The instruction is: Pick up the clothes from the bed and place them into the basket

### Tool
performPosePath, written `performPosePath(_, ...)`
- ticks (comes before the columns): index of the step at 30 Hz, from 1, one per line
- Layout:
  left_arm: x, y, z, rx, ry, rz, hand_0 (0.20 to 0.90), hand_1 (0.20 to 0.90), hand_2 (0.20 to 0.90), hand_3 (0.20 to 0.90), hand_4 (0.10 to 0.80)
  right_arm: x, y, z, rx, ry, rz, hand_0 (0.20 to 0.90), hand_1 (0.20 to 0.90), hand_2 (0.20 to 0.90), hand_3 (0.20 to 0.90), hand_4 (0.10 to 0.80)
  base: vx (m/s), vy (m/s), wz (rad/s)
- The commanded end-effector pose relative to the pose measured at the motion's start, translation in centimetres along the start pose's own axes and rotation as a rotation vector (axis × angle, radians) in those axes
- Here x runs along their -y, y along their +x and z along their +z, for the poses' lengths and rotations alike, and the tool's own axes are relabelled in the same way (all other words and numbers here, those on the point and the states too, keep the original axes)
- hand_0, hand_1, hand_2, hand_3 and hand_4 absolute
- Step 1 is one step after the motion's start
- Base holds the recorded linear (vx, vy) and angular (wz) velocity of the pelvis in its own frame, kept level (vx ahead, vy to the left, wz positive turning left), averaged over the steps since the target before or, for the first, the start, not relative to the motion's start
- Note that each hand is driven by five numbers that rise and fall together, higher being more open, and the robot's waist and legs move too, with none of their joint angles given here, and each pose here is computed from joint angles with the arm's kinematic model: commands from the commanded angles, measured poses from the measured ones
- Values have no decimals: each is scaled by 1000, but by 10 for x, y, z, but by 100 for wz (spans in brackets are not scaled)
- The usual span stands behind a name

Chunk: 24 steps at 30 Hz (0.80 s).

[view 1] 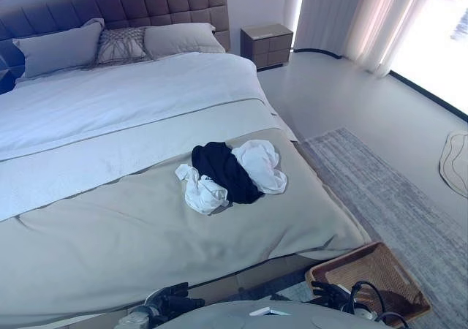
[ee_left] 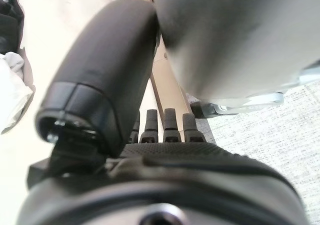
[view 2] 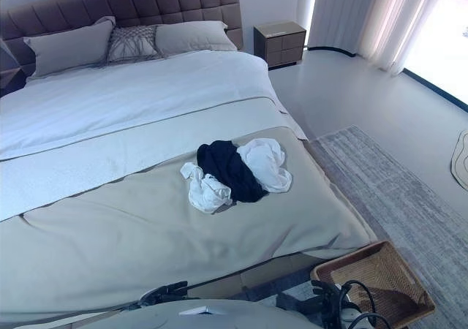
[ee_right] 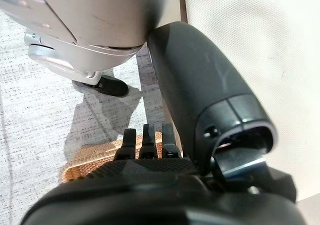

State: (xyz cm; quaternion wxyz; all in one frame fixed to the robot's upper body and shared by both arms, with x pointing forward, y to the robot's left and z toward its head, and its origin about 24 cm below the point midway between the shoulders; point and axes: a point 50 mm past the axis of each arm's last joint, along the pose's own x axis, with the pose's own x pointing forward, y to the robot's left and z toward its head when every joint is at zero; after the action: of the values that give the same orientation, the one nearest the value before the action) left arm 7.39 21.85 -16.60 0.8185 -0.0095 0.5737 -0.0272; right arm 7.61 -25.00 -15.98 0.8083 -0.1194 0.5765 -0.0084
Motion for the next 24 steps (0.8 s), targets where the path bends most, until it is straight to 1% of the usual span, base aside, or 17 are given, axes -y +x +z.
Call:
performPosePath(1,-3,3,14,13,56,10,900,900,900,900,800,-20,4,13,30,-34,50,900,900,900,900,800,0,0,0)
performPosePath(10,-5,2,13,4,58,22,900,900,900,900,800,-20,4,14,27,-37,52,900,900,900,900,800,0,0,0)
performPosePath(13,-5,2,13,-1,67,22,900,900,900,900,800,-16,4,15,45,10,11,900,900,900,900,800,22,-2,0)
performPosePath(14,-6,2,14,-4,77,20,900,900,900,900,800,-8,4,22,93,86,-60,900,900,900,900,800,99,-14,2)
performPosePath(16,-7,1,10,-7,89,22,900,900,900,900,800,7,2,45,210,145,-150,900,900,900,900,800,117,-20,3)
performPosePath(17,-7,0,7,-7,94,24,900,900,900,900,800,14,-1,68,305,149,-197,900,900,900,900,800,92,-13,1)
performPosePath(18,-7,0,5,-6,95,26,900,900,900,900,800,17,-4,84,353,146,-209,900,900,900,900,800,91,-4,-2)
performPosePath(19,-8,-2,2,-4,94,29,900,900,900,900,800,20,-11,108,452,137,-221,900,900,900,900,800,75,7,-7)
performPosePath(22,-12,-5,-3,11,97,34,900,900,900,900,800,18,-32,153,663,58,-207,900,900,900,900,800,66,17,-11)
performPosePath(24,-13,-5,3,32,107,38,900,900,900,900,800,19,-40,171,744,-23,-207,900,900,900,900,800,5,8,-3)
